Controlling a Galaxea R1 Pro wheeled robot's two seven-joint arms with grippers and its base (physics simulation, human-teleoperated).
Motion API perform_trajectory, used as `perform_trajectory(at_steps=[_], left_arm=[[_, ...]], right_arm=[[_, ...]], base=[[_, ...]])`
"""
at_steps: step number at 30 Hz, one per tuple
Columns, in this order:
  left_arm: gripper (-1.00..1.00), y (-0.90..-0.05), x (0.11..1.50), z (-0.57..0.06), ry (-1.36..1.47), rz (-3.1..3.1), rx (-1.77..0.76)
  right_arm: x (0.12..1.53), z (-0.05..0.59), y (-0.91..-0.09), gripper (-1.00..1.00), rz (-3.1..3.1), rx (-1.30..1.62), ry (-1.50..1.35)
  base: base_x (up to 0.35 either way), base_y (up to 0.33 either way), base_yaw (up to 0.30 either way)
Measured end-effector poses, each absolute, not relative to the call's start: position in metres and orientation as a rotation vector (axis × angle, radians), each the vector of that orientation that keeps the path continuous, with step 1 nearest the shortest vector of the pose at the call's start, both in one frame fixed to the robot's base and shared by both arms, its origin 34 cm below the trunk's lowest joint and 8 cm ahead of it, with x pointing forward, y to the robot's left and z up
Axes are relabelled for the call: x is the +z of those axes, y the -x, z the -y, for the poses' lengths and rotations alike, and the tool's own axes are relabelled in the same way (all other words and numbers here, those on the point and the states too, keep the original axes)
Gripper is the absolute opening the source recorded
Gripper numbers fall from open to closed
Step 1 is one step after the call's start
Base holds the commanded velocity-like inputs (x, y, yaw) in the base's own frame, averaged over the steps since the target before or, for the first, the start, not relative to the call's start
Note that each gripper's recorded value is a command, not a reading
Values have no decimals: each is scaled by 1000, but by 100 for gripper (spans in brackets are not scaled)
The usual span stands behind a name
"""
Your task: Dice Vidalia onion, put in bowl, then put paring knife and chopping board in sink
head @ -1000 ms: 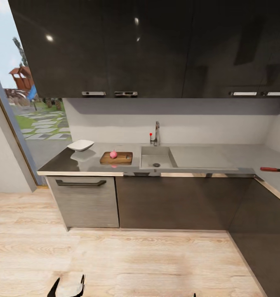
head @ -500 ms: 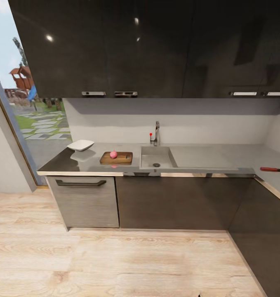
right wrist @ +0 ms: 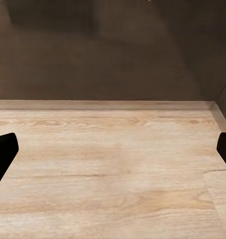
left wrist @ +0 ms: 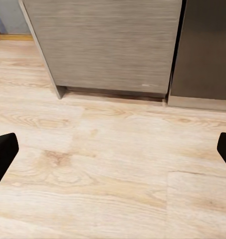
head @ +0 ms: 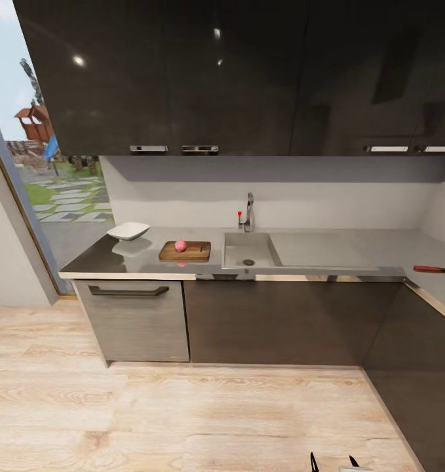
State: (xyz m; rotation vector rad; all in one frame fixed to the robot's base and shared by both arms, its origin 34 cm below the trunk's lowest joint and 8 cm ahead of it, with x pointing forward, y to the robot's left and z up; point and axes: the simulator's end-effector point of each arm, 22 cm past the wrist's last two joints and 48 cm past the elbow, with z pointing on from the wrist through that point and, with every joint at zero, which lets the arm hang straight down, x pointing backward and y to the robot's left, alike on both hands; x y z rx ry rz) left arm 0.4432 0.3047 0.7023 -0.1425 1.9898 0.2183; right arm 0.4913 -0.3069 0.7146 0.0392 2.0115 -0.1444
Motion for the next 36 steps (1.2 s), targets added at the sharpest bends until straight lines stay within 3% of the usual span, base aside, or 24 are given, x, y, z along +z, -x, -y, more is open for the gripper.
perform_trajectory(at_steps=[15,22,36], left_arm=[[100,-443,702,-307,140,-1991,222],[100,-443,702,-308,139,-1991,222],[100,-442,701,-308,139,-1995,223]], right_arm=[[720,337,-518,100,-2108,-287,-124],[801,340,-591,100,-2046,-335,-165],[1010,383,-658,100,-1890,-487,-177]], base=[[0,0,0],[0,0,0],[0,0,0]])
